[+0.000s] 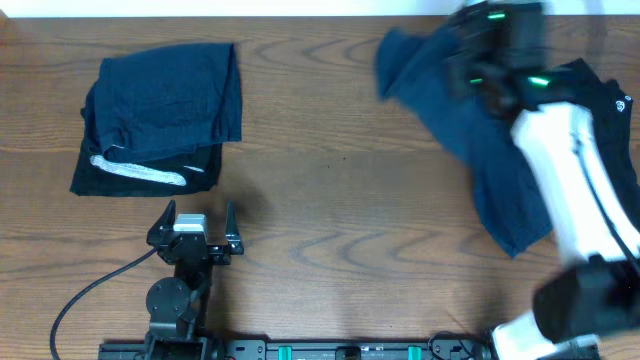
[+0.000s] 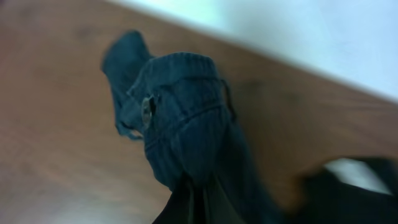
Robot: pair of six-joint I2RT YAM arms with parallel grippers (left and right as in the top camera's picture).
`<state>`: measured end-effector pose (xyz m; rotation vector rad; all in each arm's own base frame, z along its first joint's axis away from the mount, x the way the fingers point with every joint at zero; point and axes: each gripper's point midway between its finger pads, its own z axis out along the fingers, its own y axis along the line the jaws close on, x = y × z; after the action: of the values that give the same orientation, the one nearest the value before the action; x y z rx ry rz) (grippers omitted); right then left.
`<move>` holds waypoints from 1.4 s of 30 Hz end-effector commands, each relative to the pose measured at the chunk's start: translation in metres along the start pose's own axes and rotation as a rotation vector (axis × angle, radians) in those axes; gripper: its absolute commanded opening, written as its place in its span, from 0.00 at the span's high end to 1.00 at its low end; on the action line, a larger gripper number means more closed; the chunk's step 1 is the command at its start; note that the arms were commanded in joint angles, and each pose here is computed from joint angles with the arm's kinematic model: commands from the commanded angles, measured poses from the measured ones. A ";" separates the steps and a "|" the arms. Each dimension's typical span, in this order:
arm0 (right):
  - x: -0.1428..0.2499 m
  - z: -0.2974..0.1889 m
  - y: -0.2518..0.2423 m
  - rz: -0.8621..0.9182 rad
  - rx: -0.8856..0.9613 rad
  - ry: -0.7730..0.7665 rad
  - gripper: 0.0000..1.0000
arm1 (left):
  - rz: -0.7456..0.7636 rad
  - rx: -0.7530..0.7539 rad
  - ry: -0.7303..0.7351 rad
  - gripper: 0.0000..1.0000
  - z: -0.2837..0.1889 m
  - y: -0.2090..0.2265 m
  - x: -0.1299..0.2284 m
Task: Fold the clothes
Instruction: 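Pull the navy pants with the right gripper onto the table center and release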
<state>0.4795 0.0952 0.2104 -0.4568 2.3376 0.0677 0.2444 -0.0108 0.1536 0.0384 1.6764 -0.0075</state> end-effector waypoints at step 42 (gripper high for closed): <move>0.185 -0.043 -0.123 0.660 0.237 0.484 0.95 | 0.006 -0.007 0.050 0.02 0.001 0.001 0.017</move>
<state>0.3813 -0.0518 0.1578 0.3278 2.7691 0.0233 0.2444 -0.0108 0.1536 0.0381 1.6764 -0.0071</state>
